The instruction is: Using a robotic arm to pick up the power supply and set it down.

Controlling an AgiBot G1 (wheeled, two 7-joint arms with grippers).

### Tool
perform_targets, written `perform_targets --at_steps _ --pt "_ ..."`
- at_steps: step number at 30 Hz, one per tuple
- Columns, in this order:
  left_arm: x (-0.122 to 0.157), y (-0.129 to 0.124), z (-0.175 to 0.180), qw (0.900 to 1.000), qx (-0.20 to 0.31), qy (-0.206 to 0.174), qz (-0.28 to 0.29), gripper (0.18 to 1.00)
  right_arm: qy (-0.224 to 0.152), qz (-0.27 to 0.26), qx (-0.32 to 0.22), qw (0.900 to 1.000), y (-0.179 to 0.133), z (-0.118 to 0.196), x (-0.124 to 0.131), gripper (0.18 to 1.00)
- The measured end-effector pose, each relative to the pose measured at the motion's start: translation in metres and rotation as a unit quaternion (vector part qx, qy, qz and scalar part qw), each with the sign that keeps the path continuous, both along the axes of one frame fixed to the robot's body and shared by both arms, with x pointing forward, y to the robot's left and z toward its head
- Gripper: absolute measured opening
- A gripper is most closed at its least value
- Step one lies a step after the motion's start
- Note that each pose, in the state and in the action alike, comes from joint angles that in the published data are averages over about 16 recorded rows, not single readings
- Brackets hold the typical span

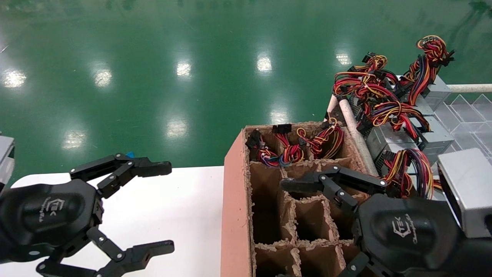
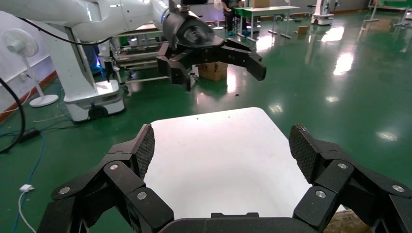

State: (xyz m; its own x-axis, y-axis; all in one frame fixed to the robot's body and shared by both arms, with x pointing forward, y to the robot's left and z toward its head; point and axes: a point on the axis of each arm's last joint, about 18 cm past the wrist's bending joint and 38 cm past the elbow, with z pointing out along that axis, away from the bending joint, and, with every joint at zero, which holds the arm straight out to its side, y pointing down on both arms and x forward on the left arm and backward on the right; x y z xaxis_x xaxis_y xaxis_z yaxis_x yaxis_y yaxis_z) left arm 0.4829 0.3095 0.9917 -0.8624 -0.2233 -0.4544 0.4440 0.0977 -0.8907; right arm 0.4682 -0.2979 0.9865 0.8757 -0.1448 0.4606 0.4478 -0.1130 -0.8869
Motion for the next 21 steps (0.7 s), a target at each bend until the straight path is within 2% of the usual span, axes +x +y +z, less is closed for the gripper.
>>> perform_targets --at_steps 8,21 --pt "0.0000 0.0000 0.0000 1.0000 0.000 0.000 0.000 0.997 -0.006 -0.008 0.004 1.000 -0.0022 0.0028 0.0037 1.000" --pt "0.0000 0.0000 0.0000 1.0000 0.000 0.000 0.000 1.001 -0.010 -0.013 0.007 1.000 -0.0038 0.0048 0.0063 1.000"
